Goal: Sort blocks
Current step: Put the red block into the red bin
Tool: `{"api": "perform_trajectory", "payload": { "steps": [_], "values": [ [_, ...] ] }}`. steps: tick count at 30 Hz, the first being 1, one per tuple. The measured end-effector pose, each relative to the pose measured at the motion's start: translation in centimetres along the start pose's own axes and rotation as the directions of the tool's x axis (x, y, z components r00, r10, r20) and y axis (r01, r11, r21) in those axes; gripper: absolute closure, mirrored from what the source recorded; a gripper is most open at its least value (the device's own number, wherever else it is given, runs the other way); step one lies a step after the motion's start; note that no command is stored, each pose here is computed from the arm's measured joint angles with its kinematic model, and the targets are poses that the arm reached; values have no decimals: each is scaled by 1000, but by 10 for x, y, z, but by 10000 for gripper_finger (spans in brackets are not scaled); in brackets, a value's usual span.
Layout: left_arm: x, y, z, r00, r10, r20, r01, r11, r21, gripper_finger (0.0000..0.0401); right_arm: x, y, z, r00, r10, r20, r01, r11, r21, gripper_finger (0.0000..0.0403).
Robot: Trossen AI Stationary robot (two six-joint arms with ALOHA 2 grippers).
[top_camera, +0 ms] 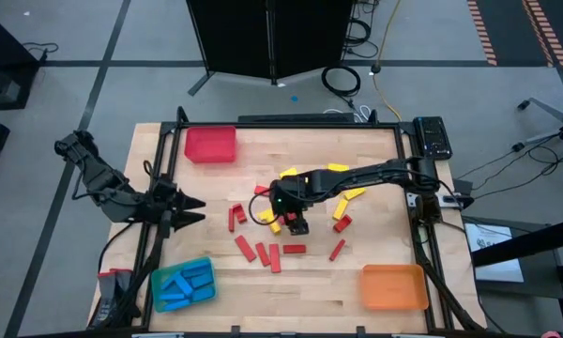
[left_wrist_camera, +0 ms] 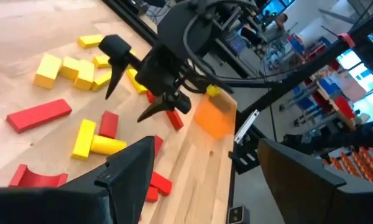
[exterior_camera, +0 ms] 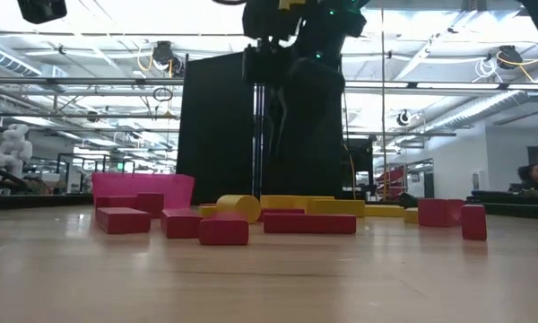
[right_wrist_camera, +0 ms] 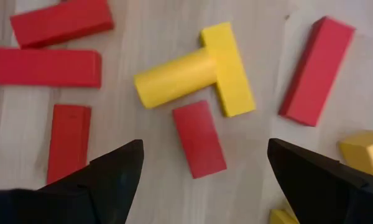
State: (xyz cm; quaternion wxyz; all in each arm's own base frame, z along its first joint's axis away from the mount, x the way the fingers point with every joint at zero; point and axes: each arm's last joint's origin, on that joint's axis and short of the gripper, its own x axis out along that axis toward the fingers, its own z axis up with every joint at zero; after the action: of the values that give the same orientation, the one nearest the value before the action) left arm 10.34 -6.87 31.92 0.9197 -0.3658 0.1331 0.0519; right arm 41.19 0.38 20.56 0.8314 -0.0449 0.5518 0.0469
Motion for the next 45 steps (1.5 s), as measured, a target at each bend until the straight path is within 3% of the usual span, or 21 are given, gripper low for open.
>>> {"api": "perform_trajectory", "payload": {
  "steps": [20, 24, 30, 39, 42, 45],
  "values": [
    [0, 2, 1, 998, 39, 53, -42, 998, 54, 111, 76, -4, -14, 989, 29, -148, -35, 999, -34, 71],
    [0, 2, 1, 998, 40, 53, -43, 998, 53, 111, 74, -4, -13, 990, -4, -142, -3, 999, -47, 132],
    [0, 2, 1, 998, 42, 52, -45, 997, 59, 111, 76, -8, -15, 989, -7, -148, 1, 999, -42, 291],
    [0, 4, 1, 994, 71, 78, -77, 995, 70, 111, 67, -10, -13, 989, -38, -142, 42, 999, 23, 294],
    [0, 6, 1, 990, 100, 103, -108, 991, 80, 111, 49, -13, -11, 984, -94, -150, 100, 994, 33, 294],
    [-1, 7, 2, 981, 127, 147, -139, 987, 78, 111, 11, -18, 6, 983, -170, -63, 173, 984, 40, 294]
  ]
}}
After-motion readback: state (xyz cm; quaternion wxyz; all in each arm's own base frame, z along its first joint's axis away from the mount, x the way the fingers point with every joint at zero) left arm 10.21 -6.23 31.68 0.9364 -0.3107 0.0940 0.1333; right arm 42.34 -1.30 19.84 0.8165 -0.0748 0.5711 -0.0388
